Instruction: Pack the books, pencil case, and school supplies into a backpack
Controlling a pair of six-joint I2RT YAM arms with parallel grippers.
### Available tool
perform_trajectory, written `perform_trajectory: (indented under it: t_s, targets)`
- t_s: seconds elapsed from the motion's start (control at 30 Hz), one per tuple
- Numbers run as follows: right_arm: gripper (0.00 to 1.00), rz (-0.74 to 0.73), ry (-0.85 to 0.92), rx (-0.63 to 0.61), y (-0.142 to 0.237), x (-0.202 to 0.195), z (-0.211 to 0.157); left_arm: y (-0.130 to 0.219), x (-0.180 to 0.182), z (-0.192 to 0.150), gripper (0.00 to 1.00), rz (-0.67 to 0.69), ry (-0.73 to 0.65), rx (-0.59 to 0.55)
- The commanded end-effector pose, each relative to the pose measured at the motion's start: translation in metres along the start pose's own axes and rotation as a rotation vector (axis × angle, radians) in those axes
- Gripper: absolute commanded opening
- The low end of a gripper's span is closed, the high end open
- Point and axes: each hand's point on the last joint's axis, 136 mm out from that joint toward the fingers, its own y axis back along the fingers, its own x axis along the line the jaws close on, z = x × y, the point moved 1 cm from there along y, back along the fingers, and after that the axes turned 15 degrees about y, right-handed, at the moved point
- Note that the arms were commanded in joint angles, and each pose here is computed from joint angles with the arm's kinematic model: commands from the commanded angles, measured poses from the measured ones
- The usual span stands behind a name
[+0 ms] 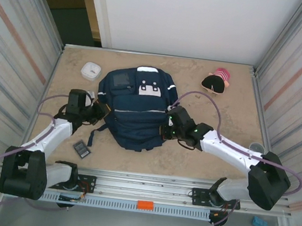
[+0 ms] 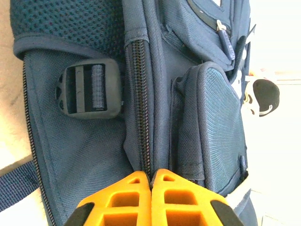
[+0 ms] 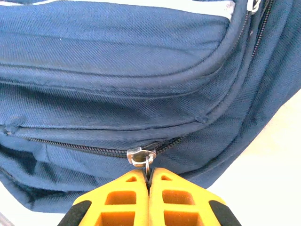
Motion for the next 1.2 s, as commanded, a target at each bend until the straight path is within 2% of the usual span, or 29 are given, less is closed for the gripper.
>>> perform_trajectory:
  t_s: [0.0, 0.13, 0.17, 0.23, 0.3, 0.37, 0.43, 0.5, 0.6, 0.67, 0.77, 0.9, 1.03, 1.17]
  targets:
    - [0.00, 0.122, 0.078, -0.018, 0.007, 0.014, -0.003, 0.014, -0.009, 0.042, 0.00, 0.021, -0.066, -0.146]
    - [0.00, 0.242, 0.142, -0.068, 0.017, 0.049, 0.002, 0.013, -0.017, 0.052, 0.00, 0.026, -0.095, -0.125]
    - [0.00, 0.248, 0.159, -0.069, 0.019, 0.055, 0.002, 0.013, -0.022, 0.052, 0.06, 0.016, -0.111, -0.112]
    - [0.00, 0.258, 0.171, -0.076, 0.023, 0.063, 0.002, 0.018, -0.031, 0.048, 0.28, 0.001, -0.137, -0.106]
    - [0.00, 0.264, 0.170, -0.080, 0.025, 0.067, 0.002, 0.027, -0.039, 0.040, 0.43, -0.001, -0.199, -0.120]
    - [0.00, 0.260, 0.166, -0.082, 0.025, 0.066, 0.003, 0.041, -0.053, 0.027, 0.58, 0.000, -0.319, -0.143]
    - [0.00, 0.275, 0.172, -0.077, 0.023, 0.066, 0.001, 0.053, -0.067, 0.008, 0.65, -0.009, -0.478, -0.153]
    - [0.00, 0.302, 0.177, -0.077, 0.023, 0.068, 0.001, 0.060, -0.080, -0.016, 0.67, -0.045, -0.652, -0.144]
    - [0.00, 0.307, 0.177, -0.079, 0.021, 0.064, 0.001, 0.061, -0.091, -0.063, 0.66, -0.147, -0.967, -0.065]
    - [0.00, 0.321, 0.164, -0.072, 0.019, 0.061, 0.001, 0.058, -0.089, -0.089, 0.63, -0.181, -1.181, -0.015]
    - [0.00, 0.335, 0.162, -0.076, 0.019, 0.061, 0.003, 0.050, -0.078, -0.117, 0.63, -0.221, -1.416, 0.090]
    - [0.00, 0.360, 0.166, -0.076, 0.019, 0.063, 0.005, 0.040, -0.066, -0.161, 0.61, -0.322, -1.610, 0.278]
    - [0.00, 0.385, 0.168, -0.081, 0.018, 0.067, 0.007, 0.019, -0.055, -0.183, 0.65, -0.273, -1.771, 0.345]
    - [0.00, 0.394, 0.166, -0.071, 0.015, 0.069, 0.006, -0.002, -0.049, -0.182, 0.63, -0.202, -1.820, 0.351]
